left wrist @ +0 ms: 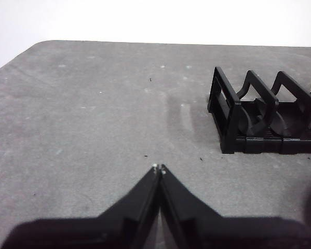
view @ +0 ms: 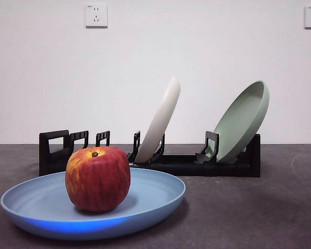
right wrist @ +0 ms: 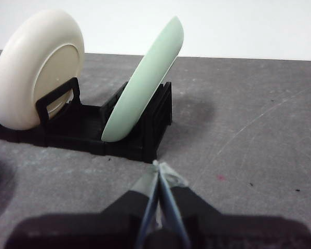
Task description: Take the blue plate from the plate rack,put the plate on the table,take the apple from the table,put the apple in the plate
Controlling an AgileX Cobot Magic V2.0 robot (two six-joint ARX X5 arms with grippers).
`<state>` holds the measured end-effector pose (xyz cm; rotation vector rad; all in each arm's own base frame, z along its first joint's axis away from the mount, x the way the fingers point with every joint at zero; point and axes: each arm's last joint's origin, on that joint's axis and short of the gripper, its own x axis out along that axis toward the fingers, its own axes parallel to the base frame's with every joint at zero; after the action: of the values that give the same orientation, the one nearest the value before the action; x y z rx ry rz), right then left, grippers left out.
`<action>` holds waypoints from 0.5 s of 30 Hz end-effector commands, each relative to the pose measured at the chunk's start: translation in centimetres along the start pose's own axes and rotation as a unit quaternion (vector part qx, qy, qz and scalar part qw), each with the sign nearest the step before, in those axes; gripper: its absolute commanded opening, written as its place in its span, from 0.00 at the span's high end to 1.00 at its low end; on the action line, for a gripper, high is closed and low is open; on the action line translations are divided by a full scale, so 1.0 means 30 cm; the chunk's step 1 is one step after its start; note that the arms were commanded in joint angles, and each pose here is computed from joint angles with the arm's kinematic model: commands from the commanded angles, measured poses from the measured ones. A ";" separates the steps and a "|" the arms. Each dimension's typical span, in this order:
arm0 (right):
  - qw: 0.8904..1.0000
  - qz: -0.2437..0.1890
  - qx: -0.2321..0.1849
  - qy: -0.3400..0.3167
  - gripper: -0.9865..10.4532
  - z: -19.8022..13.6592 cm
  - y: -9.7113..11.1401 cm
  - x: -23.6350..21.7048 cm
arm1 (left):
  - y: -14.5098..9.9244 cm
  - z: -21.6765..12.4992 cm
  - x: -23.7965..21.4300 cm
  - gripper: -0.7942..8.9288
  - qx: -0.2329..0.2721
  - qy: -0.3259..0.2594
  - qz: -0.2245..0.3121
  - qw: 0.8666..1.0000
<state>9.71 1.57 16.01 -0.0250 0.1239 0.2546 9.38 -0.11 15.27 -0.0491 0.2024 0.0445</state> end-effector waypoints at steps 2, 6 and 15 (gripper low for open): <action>1.000 -0.001 0.008 -0.011 0.91 -0.017 0.000 -0.003 | 0.001 -0.013 0.005 0.92 0.002 0.002 0.002 1.000; 1.000 0.000 0.020 0.022 0.91 -0.040 0.001 -0.004 | 0.001 -0.013 0.005 0.92 0.002 0.002 0.002 1.000; 0.998 -0.006 0.062 0.033 0.91 -0.044 0.000 0.001 | 0.001 -0.013 0.005 0.92 0.002 0.002 0.002 1.000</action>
<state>9.52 1.54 15.21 0.0684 0.1846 0.2431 9.38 -0.11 15.27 -0.0492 0.2020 0.0445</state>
